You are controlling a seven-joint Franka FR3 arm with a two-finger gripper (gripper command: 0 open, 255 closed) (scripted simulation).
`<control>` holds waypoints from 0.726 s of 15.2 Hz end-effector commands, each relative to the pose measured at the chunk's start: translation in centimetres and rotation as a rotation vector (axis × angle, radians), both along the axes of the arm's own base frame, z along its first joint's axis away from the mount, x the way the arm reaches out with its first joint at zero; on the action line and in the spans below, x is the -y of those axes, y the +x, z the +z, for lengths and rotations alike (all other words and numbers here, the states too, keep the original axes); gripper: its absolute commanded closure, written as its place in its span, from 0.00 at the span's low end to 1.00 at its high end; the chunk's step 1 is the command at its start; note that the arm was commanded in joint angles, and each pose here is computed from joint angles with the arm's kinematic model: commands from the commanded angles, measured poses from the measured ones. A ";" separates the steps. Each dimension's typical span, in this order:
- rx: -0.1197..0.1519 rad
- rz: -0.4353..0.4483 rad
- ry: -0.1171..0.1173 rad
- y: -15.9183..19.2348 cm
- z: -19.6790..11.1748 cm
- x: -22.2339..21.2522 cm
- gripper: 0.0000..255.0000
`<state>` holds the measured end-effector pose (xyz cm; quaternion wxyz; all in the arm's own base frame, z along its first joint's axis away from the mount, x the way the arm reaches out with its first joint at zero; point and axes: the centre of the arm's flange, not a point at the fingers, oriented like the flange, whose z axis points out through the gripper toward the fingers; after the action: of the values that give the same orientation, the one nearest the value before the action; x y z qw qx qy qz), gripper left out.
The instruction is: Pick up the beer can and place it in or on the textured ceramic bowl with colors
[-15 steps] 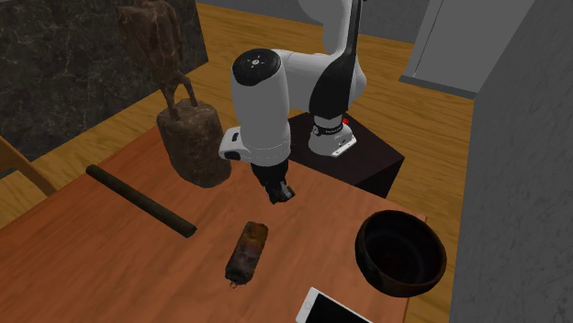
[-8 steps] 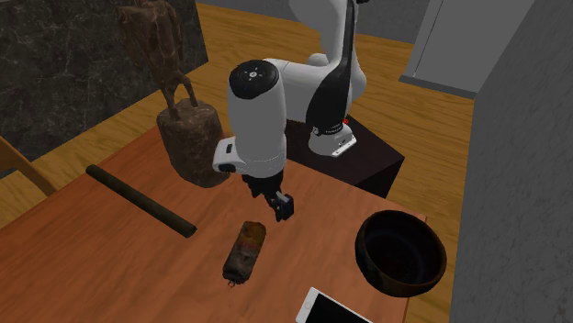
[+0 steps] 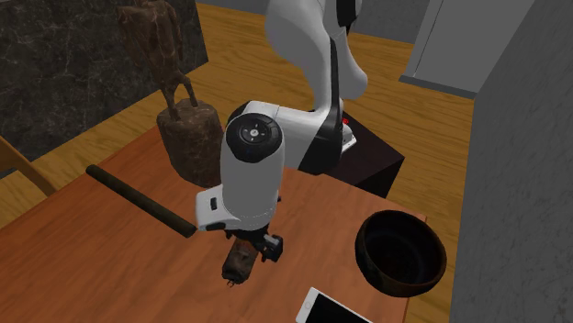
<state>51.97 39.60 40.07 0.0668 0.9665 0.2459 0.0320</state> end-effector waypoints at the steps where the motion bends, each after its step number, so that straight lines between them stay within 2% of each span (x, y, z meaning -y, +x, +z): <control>1: 0.011 0.029 -0.008 0.7 -0.8 -0.4 0.00; 7: 0.011 0.029 -0.008 1.1 -4.2 0.0 0.00; 11: 0.011 0.029 -0.008 1.1 -4.2 0.0 0.00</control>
<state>53.04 39.62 35.92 0.0718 0.9624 0.2594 0.0372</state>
